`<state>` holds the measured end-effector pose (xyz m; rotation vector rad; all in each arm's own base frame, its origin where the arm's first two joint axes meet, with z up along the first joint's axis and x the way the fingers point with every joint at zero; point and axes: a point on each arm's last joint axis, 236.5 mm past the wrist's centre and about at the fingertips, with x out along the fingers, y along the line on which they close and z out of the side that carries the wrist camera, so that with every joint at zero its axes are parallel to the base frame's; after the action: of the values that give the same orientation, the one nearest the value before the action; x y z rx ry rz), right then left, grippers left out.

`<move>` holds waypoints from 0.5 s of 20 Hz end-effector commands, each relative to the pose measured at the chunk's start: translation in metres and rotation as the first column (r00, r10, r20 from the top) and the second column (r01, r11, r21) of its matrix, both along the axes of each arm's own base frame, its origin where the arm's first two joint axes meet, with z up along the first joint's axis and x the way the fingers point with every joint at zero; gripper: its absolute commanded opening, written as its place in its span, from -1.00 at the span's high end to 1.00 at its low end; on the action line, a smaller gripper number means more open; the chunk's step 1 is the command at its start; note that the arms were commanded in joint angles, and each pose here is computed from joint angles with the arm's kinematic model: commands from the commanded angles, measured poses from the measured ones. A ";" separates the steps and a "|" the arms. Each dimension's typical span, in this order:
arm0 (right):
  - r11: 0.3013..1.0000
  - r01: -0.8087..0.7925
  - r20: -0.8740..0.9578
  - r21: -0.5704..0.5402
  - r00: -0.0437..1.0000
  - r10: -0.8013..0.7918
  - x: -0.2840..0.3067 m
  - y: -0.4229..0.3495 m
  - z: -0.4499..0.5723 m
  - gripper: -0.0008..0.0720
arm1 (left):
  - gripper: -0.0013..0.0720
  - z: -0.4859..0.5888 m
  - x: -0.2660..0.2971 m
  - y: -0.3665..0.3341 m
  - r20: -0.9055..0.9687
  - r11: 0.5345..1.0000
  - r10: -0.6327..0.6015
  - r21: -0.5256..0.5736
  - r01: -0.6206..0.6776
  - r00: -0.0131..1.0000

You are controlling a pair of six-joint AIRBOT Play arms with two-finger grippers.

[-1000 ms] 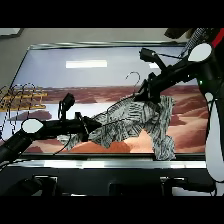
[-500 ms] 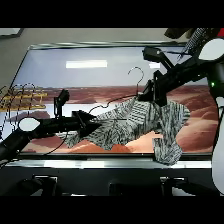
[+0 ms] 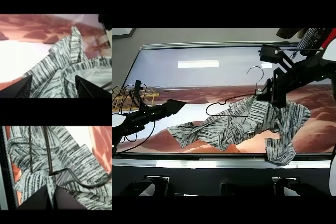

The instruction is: Fold the clothes and pants, and hang the long-sleeved shirts on hangers.

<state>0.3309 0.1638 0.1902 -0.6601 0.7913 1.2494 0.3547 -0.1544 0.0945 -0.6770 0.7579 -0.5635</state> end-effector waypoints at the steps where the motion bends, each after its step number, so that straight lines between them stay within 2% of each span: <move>1: 0.997 0.071 0.002 -0.031 0.998 -0.071 0.004 -0.009 0.000 0.91 | -0.69 -0.023 -0.009 0.008 -0.179 0.995 0.060 -0.062 -0.072 0.982; 4: 0.995 0.100 0.004 -0.021 0.995 -0.100 0.008 -0.008 0.002 0.91 | -0.69 -0.056 -0.025 -0.032 -0.313 0.991 0.057 -0.098 -0.092 0.948; 10: 0.993 0.121 0.009 -0.012 0.993 -0.121 0.012 -0.008 0.003 0.91 | -0.69 -0.107 -0.052 -0.145 -0.408 0.984 -0.055 -0.176 -0.020 0.911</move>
<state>0.3396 0.1563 0.1921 -0.6260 0.8249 1.1496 0.3122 -0.2590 0.0105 -0.9059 1.0816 -0.5225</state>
